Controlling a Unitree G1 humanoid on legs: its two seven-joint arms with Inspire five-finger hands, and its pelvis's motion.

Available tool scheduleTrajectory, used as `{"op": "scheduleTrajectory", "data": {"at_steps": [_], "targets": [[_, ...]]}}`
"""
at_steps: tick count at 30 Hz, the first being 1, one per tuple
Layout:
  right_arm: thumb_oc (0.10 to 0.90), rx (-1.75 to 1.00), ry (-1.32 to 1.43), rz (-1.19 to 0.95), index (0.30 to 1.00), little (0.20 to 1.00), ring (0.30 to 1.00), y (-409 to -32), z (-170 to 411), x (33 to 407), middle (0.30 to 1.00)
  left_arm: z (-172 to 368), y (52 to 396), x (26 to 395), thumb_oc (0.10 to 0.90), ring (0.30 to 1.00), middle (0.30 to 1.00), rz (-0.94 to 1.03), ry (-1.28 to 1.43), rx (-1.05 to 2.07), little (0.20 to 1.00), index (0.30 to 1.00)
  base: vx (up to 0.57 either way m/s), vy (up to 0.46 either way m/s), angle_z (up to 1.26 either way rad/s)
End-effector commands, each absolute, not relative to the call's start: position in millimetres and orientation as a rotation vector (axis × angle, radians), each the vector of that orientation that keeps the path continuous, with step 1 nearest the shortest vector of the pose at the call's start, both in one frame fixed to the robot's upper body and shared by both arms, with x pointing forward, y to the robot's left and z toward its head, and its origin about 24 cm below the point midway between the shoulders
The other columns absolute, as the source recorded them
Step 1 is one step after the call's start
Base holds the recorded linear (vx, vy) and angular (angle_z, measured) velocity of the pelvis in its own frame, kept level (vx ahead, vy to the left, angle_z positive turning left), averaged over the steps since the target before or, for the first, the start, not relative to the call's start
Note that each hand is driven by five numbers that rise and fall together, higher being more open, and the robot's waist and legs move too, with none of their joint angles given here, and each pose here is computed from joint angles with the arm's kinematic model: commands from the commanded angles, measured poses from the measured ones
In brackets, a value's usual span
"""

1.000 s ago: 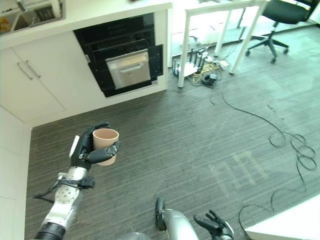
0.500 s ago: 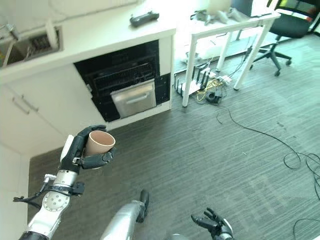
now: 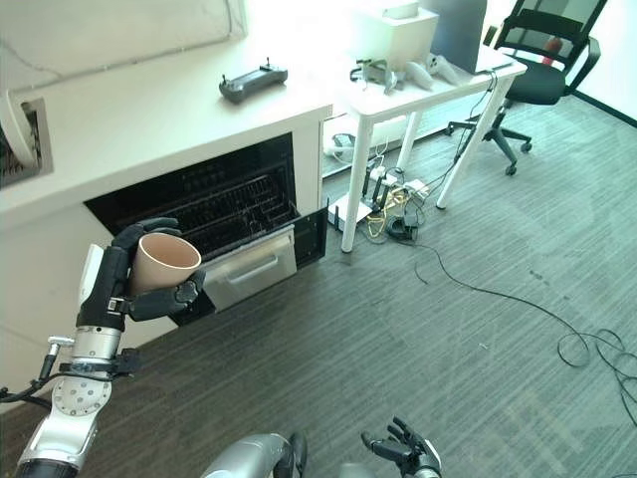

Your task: Place the dishes in the dishwasher.

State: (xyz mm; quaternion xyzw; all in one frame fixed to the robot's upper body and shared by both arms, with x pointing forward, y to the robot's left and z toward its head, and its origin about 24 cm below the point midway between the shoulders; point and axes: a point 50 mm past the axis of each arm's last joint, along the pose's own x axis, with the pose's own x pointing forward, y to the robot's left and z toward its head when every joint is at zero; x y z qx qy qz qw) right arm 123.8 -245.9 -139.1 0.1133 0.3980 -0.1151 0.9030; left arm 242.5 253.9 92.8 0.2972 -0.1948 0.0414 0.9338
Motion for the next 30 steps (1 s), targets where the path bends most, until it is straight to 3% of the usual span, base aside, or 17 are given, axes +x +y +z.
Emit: {"op": "scheduleTrajectory", "data": {"at_steps": [1,8,12,19,23,30], "targets": [[0.800,0.158,0.667,-0.173,0.900,0.900,0.900,-256,-120,148,0.900,166,244,253,0.400,0.300,0.300,0.142,-0.769,0.642,0.300,0.300,0.24,-0.490,0.57],[0.800,0.112,0.701,-0.184,0.900,0.900,0.900,-262,-116,161,0.900,181,247,251,0.400,0.300,0.300,0.278,-0.863,0.784,0.300,0.300,0.25,-0.593,0.88],[0.800,0.156,0.687,-0.294,0.900,0.900,0.900,-274,-118,148,0.900,194,238,249,0.400,0.300,0.300,0.243,-0.908,0.758,0.300,0.300,0.02,-0.368,0.80],[0.800,0.197,0.743,-0.391,0.900,0.900,0.900,-275,-128,124,0.900,197,212,261,0.400,0.300,0.300,0.111,-0.910,0.645,0.300,0.300,0.07,-0.059,0.85],[0.800,0.195,0.723,-0.349,0.900,0.900,0.900,-263,-127,135,0.900,186,217,248,0.400,0.300,0.300,0.122,-0.909,0.707,0.300,0.300,0.14,0.155,-0.40],[0.800,0.190,0.747,-0.368,0.900,0.900,0.900,-271,-128,128,0.900,203,220,259,0.400,0.300,0.300,0.138,-0.935,0.711,0.300,0.300,0.08,-0.156,0.17]]}}
